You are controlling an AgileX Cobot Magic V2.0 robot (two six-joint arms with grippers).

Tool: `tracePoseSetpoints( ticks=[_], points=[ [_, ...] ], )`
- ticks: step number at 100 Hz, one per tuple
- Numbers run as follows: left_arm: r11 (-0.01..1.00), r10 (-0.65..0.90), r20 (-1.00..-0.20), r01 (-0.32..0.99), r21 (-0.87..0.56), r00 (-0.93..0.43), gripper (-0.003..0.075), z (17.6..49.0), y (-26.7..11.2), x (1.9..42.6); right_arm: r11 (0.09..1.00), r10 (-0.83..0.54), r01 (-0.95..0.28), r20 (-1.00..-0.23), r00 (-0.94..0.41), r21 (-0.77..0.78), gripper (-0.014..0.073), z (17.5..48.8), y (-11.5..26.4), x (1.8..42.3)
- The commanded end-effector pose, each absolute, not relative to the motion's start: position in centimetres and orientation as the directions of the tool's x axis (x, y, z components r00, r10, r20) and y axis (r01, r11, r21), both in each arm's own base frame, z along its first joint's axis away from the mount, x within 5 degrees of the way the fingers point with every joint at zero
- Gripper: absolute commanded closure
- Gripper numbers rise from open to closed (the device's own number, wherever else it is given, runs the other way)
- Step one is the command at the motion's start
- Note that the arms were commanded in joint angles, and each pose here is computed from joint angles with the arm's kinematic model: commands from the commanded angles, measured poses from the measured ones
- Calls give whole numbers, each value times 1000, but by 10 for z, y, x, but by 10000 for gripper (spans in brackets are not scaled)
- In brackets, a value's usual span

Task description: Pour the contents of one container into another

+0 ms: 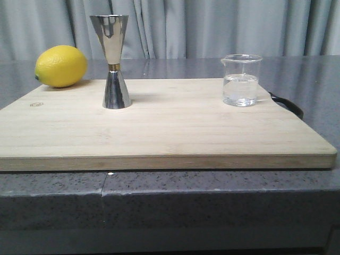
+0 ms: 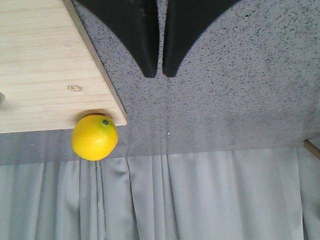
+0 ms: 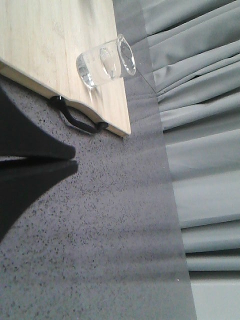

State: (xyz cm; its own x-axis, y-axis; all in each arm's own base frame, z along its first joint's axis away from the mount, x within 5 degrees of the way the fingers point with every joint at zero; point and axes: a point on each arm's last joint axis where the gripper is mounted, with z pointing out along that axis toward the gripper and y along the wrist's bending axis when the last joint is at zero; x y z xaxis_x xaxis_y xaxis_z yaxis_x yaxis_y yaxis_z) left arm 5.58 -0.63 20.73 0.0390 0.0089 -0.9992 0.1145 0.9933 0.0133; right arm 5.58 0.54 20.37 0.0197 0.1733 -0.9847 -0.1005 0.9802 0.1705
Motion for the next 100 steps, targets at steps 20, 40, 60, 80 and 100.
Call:
tracePoseSetpoints(
  ticks=[20, 40, 60, 80, 100],
  points=[
    [993, -2, -997, 114, 8, 83, 730, 203, -7, 56, 982, 169, -105, -982, 87, 159, 662, 204, 5, 55],
    [993, -2, -997, 114, 8, 83, 730, 203, -7, 56, 982, 169, -105, -982, 87, 159, 662, 204, 5, 55],
    [993, -2, -997, 114, 8, 83, 730, 203, -7, 56, 982, 169, -106, -982, 89, 159, 662, 204, 5, 55],
    [993, -32, -990, 119, -15, 138, 730, 208, -7, 56, 977, 194, -115, -972, 133, 180, 662, 208, 5, 55],
    [820, -572, -772, 213, -531, 279, 731, 231, 2, 51, 822, 569, -215, -780, 261, 528, 662, 235, -1, 49]
  ],
)
